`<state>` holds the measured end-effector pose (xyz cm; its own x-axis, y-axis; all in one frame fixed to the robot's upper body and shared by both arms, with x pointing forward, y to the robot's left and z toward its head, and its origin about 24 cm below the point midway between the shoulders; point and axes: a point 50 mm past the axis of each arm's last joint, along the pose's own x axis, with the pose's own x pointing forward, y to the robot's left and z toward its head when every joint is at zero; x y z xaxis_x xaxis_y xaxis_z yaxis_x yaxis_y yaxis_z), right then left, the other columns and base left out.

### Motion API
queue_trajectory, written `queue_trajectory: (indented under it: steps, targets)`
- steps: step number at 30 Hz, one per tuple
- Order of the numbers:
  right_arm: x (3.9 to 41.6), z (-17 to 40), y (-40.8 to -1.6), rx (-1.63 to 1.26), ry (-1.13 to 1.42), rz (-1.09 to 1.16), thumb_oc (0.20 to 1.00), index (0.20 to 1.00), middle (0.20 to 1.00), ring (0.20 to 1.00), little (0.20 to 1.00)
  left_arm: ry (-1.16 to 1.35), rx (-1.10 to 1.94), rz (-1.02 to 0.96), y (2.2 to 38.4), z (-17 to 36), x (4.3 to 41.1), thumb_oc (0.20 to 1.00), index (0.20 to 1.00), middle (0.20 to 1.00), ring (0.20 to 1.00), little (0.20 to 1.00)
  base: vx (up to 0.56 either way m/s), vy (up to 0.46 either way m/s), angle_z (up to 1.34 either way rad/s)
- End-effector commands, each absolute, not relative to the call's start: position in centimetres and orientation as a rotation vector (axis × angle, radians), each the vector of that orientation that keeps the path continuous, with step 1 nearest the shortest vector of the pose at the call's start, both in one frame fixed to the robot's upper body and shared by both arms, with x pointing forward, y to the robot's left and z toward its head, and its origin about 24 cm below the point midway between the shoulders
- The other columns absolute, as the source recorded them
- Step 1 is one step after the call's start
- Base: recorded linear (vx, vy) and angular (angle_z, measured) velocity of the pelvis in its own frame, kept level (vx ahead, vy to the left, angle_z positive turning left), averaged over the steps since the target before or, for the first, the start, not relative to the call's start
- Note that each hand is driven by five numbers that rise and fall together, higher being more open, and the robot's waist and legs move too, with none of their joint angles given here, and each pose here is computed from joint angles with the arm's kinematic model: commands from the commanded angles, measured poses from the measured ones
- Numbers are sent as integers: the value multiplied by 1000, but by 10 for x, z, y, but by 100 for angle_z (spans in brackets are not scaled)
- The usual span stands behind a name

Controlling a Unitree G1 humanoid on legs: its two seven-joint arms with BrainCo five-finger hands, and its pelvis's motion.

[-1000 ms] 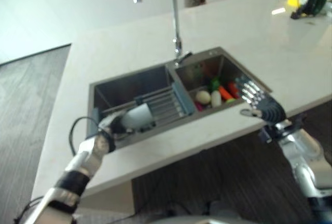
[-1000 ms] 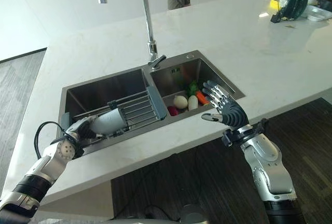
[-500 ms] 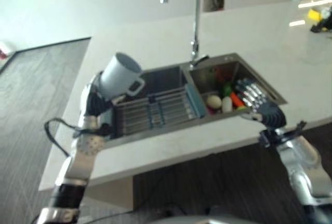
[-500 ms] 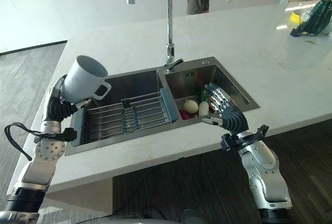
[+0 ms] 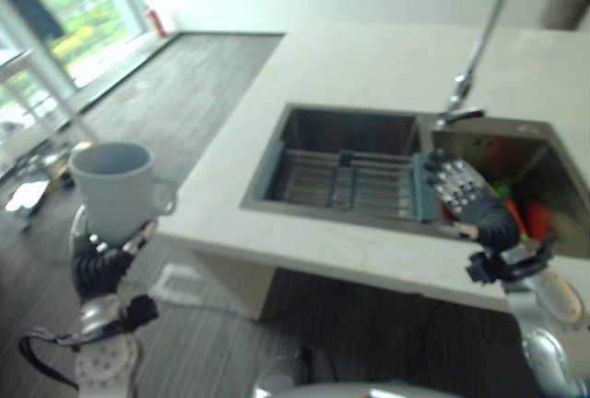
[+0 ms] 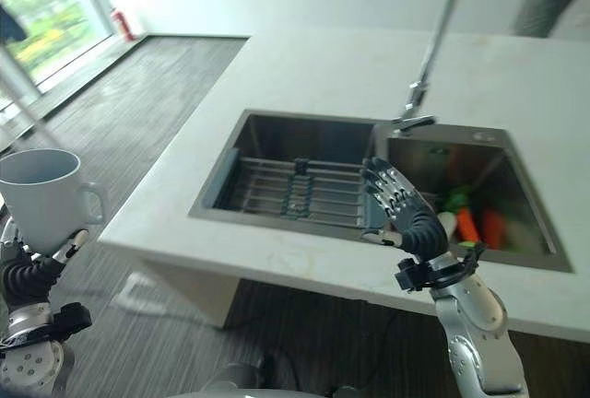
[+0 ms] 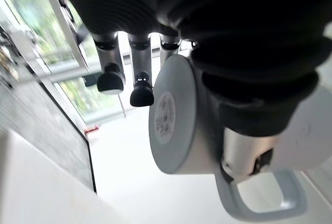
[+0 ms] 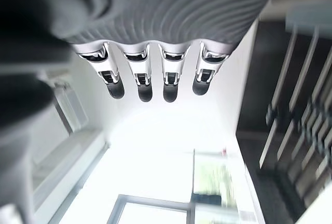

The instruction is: Place the dishes in the dishwasher.

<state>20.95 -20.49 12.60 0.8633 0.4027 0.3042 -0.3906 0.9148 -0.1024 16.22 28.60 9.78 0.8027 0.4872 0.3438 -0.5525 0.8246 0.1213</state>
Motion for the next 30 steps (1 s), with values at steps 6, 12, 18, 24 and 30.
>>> queue_trajectory:
  steps: [6, 12, 18, 24, 30]
  targets:
    - [209, 172, -243, -135, -629, 171, 1000, 1000, 1000, 1000, 1000, -755, 80, 280, 266, 167, 192, 200, 200, 200, 200, 200, -294, 275, 252]
    - [210, 170, -239, -141, -650, 130, 1000, 1000, 1000, 1000, 1000, -759, 49, 253, 266, 169, 190, 200, 200, 200, 200, 200, -93, 486, 108]
    - [209, 164, -229, -105, -635, 84, 1000, 1000, 1000, 1000, 1000, -766, 83, 205, 253, 179, 205, 200, 200, 200, 200, 200, -32, 468, 78]
    - [205, 167, -242, -110, -624, 147, 1000, 1000, 1000, 1000, 1000, -713, 110, 236, 249, 169, 211, 200, 200, 200, 200, 200, 91, 138, 176]
    - [215, 173, -226, -106, -653, 192, 1000, 1000, 1000, 1000, 1000, -695, 112, 283, 256, 166, 205, 200, 200, 200, 200, 200, 9, -68, 19]
